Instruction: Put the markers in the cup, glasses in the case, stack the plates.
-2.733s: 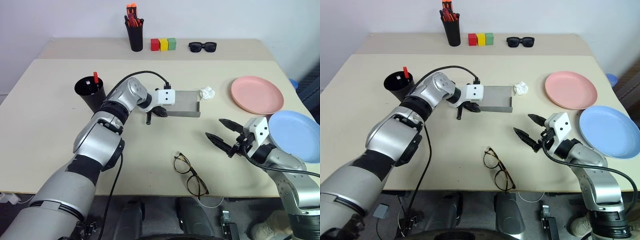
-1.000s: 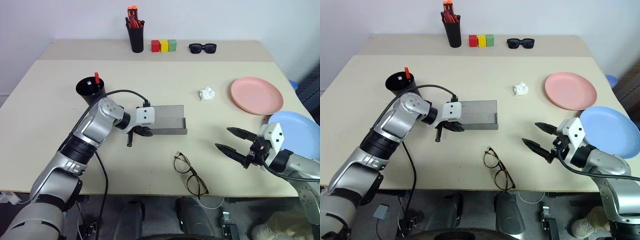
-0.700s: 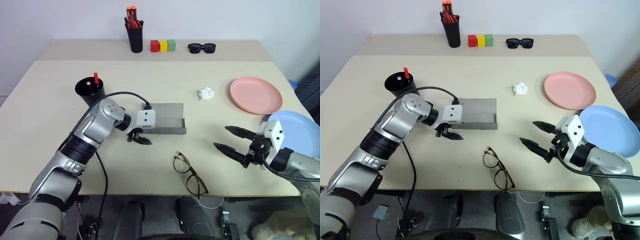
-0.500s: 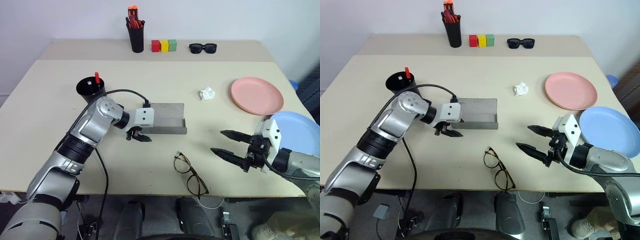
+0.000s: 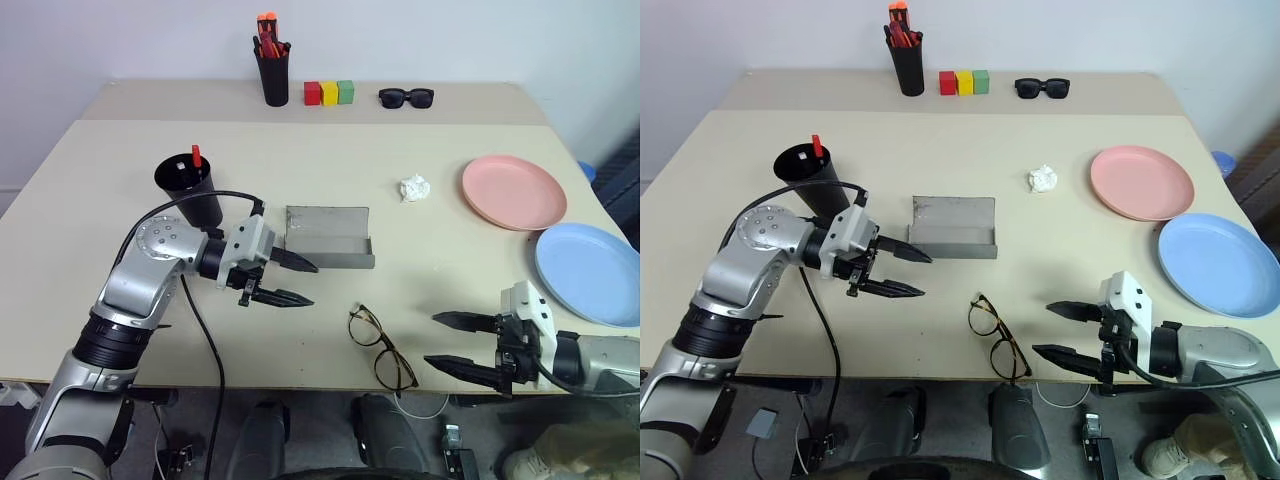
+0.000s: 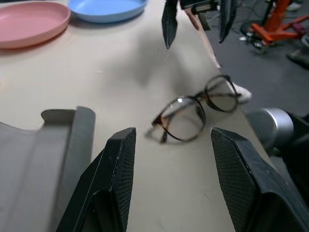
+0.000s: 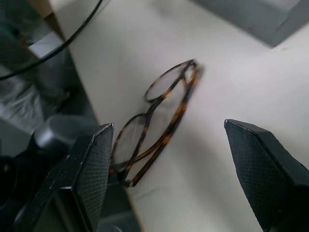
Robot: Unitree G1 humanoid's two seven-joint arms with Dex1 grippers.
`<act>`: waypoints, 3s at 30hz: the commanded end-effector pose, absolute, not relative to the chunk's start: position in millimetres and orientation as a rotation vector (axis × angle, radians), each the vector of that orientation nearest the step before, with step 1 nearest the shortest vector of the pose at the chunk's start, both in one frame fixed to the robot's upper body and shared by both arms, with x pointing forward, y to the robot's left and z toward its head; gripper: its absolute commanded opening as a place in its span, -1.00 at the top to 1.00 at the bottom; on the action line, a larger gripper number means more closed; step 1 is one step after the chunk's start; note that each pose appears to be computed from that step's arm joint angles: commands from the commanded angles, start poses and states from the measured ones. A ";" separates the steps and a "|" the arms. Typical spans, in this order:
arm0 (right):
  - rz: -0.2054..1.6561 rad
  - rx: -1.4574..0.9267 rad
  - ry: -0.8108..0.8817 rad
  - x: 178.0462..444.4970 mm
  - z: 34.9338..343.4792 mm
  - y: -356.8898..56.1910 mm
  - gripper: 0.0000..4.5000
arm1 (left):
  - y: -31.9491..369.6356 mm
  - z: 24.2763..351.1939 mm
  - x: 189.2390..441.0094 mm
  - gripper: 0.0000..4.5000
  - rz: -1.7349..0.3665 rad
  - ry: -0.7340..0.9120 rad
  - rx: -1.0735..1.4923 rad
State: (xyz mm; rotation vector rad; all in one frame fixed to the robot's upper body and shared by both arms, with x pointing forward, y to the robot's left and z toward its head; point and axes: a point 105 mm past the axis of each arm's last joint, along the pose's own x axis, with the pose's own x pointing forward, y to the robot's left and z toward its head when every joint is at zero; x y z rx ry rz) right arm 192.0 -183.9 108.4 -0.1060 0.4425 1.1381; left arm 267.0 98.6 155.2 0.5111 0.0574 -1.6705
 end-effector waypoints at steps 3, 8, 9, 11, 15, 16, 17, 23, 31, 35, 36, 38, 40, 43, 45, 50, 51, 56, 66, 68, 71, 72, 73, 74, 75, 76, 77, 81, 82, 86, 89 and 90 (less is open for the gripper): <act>1.277 -0.096 0.531 184.0 75.1 -178.0 -0.67 | 108.9 139.1 254.3 -0.10 -1.749 0.069 0.574; 1.359 -0.070 0.562 190.7 65.5 -172.3 -0.67 | 108.5 132.3 254.9 -0.10 -1.749 0.057 0.588; 1.376 -0.079 0.560 193.2 64.9 -170.6 -0.67 | 108.6 130.7 254.7 -0.10 -1.749 0.057 0.590; 1.396 -0.085 0.543 200.2 68.1 -166.4 -0.67 | 108.5 128.0 254.0 -0.10 -1.747 0.059 0.592; 1.428 -0.064 0.509 210.7 81.8 -157.4 -0.67 | 109.0 124.8 252.5 -0.10 -1.739 0.066 0.594; 1.437 -0.058 0.502 212.8 85.4 -155.0 -0.67 | 109.3 123.8 252.7 -0.10 -1.734 0.070 0.595; 1.451 -0.058 0.502 213.3 87.9 -153.3 -0.67 | 109.4 123.0 252.7 -0.10 -1.730 0.072 0.597; 1.505 -0.044 0.535 213.8 96.4 -146.3 -0.67 | 106.8 121.2 251.9 -0.10 -1.721 0.072 0.598; 1.548 -0.036 0.632 207.3 98.1 -146.0 -0.67 | 104.0 120.8 251.5 -0.10 -1.711 0.066 0.599; 1.578 -0.025 0.657 207.3 100.9 -140.4 -0.67 | 103.8 120.0 251.6 -0.10 -1.709 0.068 0.598; 1.587 -0.025 0.662 207.1 101.2 -139.3 -0.67 | 103.8 119.7 251.7 -0.10 -1.708 0.069 0.598; 1.601 -0.032 0.680 208.1 99.5 -136.4 -0.67 | 103.5 118.9 252.1 -0.10 -1.707 0.070 0.598; 1.611 -0.033 0.691 209.4 98.5 -134.5 -0.67 | 102.9 118.6 252.0 -0.10 -1.707 0.070 0.598; 1.616 -0.031 0.703 215.3 97.4 -129.7 -0.67 | 101.2 118.3 251.1 -0.10 -1.707 0.068 0.596; 1.616 -0.037 0.713 218.1 97.0 -128.1 -0.67 | 100.5 118.4 250.4 -0.10 -1.706 0.067 0.596; 1.603 -0.056 0.740 223.0 93.6 -128.0 -0.67 | 99.9 119.7 249.1 -0.10 -1.699 0.066 0.597; 1.604 -0.054 0.747 223.3 93.2 -127.7 -0.67 | 99.8 120.0 248.8 -0.10 -1.697 0.065 0.597; 1.617 -0.042 0.781 223.7 92.4 -125.5 -0.67 | 99.1 121.0 248.0 -0.10 -1.690 0.065 0.595; 1.628 -0.041 0.816 226.2 92.8 -123.1 -0.67 | 99.7 119.6 247.3 -0.10 -1.673 0.068 0.590; 1.633 -0.042 0.818 226.1 92.6 -122.1 -0.67 | 99.2 119.5 247.0 -0.10 -1.671 0.067 0.589; 1.642 -0.045 0.821 225.6 92.4 -120.6 -0.67 | 98.7 119.6 247.2 -0.10 -1.667 0.066 0.589; 1.646 -0.047 0.824 225.2 92.2 -120.4 -0.67 | 98.4 119.6 247.3 -0.10 -1.666 0.065 0.590; 1.650 -0.047 0.826 224.7 92.1 -120.1 -0.67 | 98.3 119.7 247.3 -0.10 -1.665 0.065 0.590; 1.653 -0.049 0.827 224.4 92.0 -119.5 -0.67 | 98.2 119.7 247.4 -0.10 -1.664 0.064 0.589; 1.656 -0.050 0.828 224.2 91.7 -119.0 -0.67 | 98.0 119.7 247.4 -0.10 -1.663 0.063 0.590; 1.657 -0.052 0.828 224.2 91.4 -118.6 -0.67 | 97.8 119.6 247.5 -0.10 -1.662 0.062 0.590; 1.658 -0.053 0.828 224.3 91.0 -118.1 -0.67 | 97.8 119.6 247.5 -0.10 -1.661 0.062 0.589; 1.663 -0.061 0.832 223.9 89.3 -117.6 -0.67 | 97.9 118.7 247.3 -0.10 -1.657 0.061 0.588; 1.663 -0.062 0.834 223.7 88.9 -117.8 -0.67 | 97.9 118.5 247.1 -0.10 -1.656 0.061 0.587; 1.665 -0.065 0.836 223.3 87.8 -118.2 -0.43 | 97.5 118.3 246.6 -0.12 -1.652 0.060 0.587; 1.667 -0.066 0.837 222.9 87.0 -118.0 0.13 | 97.0 118.5 246.3 -0.12 -1.650 0.058 0.587; 1.669 -0.068 0.837 222.9 86.7 -117.3 0.29 | 96.9 118.6 246.3 -0.12 -1.648 0.058 0.587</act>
